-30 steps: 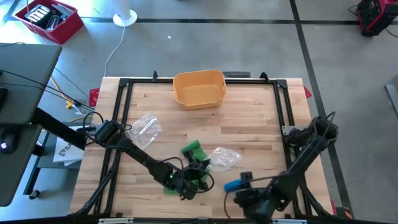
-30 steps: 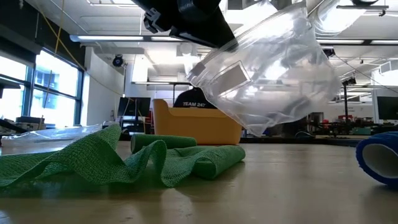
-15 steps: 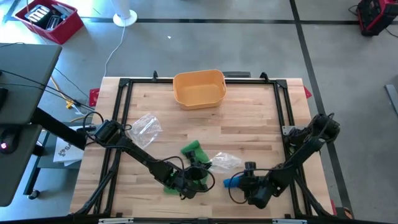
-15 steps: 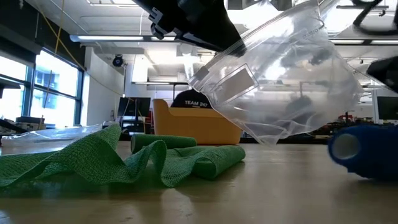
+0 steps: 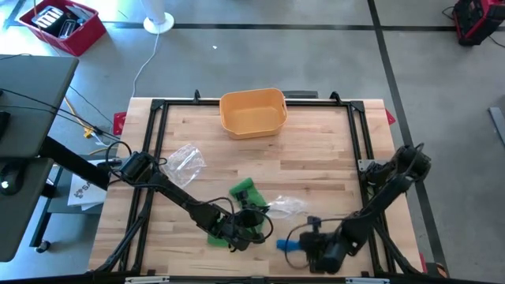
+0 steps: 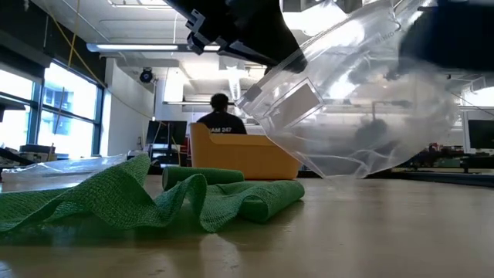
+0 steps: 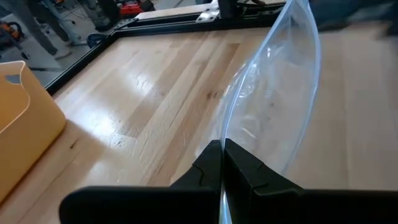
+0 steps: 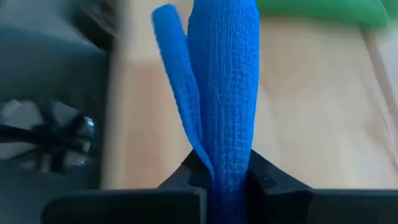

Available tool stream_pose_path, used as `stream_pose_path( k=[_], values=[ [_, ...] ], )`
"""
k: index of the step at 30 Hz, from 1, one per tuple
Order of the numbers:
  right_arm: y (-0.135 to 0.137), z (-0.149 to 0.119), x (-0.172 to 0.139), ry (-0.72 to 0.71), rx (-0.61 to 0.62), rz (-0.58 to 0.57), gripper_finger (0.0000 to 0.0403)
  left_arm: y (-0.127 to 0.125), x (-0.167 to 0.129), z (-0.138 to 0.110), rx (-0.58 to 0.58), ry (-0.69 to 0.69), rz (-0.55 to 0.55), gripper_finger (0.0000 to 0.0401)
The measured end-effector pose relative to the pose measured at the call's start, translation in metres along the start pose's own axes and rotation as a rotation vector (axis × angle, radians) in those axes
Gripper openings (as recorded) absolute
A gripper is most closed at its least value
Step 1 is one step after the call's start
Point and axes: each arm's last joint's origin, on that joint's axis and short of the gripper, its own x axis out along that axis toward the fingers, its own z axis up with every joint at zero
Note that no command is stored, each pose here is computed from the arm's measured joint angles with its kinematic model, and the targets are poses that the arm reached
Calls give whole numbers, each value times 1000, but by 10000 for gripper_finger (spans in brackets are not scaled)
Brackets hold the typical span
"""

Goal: Roll bandage
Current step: Put the rolled blue bandage into the bottom transparent zip bag

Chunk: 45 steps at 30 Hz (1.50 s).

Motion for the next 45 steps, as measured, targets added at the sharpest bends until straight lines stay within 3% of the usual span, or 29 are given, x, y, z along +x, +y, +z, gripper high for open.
stream_pose_path(
  k=[2, 4, 8, 12, 17, 21, 25, 31, 41, 45],
  values=[
    [14, 21, -13, -86, -11, -16, 27, 2, 2, 1, -19, -1, 7, 0],
    [19, 39, -26, -148, -27, -103, 31, 3, 4, 2, -33, -7, 18, 0],
    [10, 68, -49, -195, 42, -316, 23, 2, 4, 6, -72, -39, 21, 0],
    [-8, 83, -56, -140, 143, -409, 23, 1, 2, 8, -87, -61, 34, 0],
    [-25, 73, -38, 45, 244, -374, 22, 1, 0, 8, -122, -89, 95, 0],
    [-36, 54, -26, 88, 347, -424, 24, -2, -4, 8, -129, -97, 81, 0],
    [-38, 47, -17, 55, 393, -403, 24, -4, -6, 8, -123, -98, 71, 0],
    [-41, 60, -10, -26, 469, -364, 24, -7, -4, 8, -137, -108, 47, 0],
    [-60, 60, -11, -79, 661, -513, 25, -22, 8, -2, -134, -155, -17, 0],
    [-63, 66, -9, -147, 670, -521, 34, -22, 7, 0, -127, -162, -26, 0]
  ],
)
